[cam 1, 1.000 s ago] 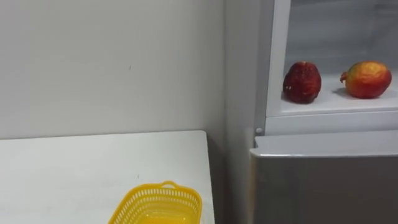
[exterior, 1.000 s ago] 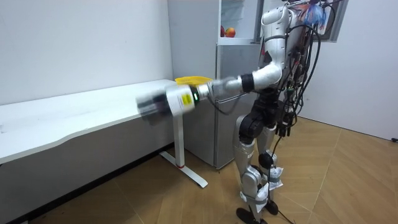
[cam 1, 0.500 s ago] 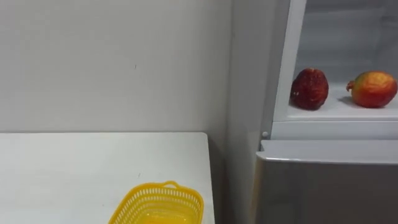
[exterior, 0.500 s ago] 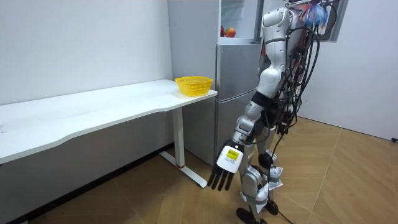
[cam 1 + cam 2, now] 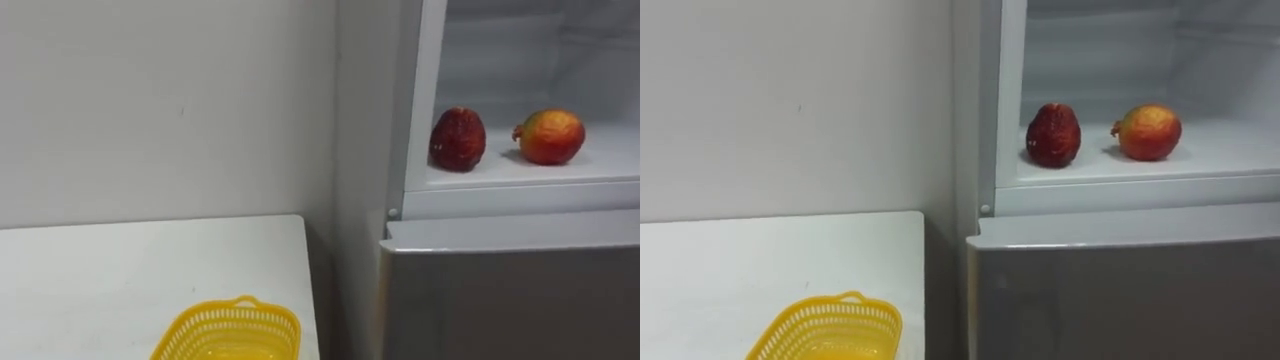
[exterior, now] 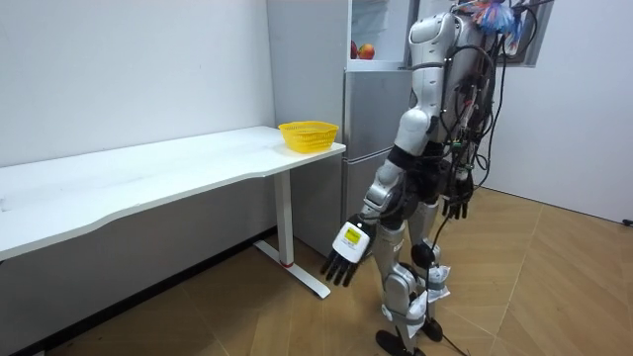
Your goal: Retrieve from the upper fridge
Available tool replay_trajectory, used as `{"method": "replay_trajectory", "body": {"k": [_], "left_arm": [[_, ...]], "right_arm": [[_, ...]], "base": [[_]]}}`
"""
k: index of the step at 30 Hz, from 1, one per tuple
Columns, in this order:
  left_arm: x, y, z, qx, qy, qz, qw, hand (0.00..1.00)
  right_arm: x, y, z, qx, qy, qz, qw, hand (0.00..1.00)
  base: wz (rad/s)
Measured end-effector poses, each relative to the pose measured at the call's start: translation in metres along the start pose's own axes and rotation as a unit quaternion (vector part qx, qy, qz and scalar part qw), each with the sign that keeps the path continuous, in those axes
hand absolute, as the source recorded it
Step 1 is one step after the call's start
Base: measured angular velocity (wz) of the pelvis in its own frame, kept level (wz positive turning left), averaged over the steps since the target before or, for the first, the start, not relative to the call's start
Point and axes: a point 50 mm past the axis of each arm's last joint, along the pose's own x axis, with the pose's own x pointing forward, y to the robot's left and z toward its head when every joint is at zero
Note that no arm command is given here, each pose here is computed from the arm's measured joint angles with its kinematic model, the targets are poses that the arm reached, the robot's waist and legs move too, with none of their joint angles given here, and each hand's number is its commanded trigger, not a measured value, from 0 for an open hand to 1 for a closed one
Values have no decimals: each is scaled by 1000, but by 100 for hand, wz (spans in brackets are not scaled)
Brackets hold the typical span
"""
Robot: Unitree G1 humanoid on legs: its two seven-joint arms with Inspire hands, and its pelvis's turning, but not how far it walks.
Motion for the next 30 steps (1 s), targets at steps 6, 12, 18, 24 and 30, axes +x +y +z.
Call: {"method": "replay_trajectory", "body": {"k": [6,12,18,24,30], "left_arm": [[0,-5,12,64,-29,-4,998,0],[0,-5,16,76,-44,-2,996,0],[-1,-8,20,83,-71,-6,994,0],[-3,-6,21,85,-97,-5,992,0],[-5,-8,17,100,-106,-14,989,0]], "right_arm": [[-4,-12,34,7,-77,-63,995,0],[-18,-17,77,69,-189,-118,972,0],[-81,-43,131,121,-398,-198,888,0],[-144,-59,152,158,-537,-263,785,0],[-177,-62,162,194,-604,-274,723,0]], "base": [[-22],[-12],[0],[-6],[-9]]}}
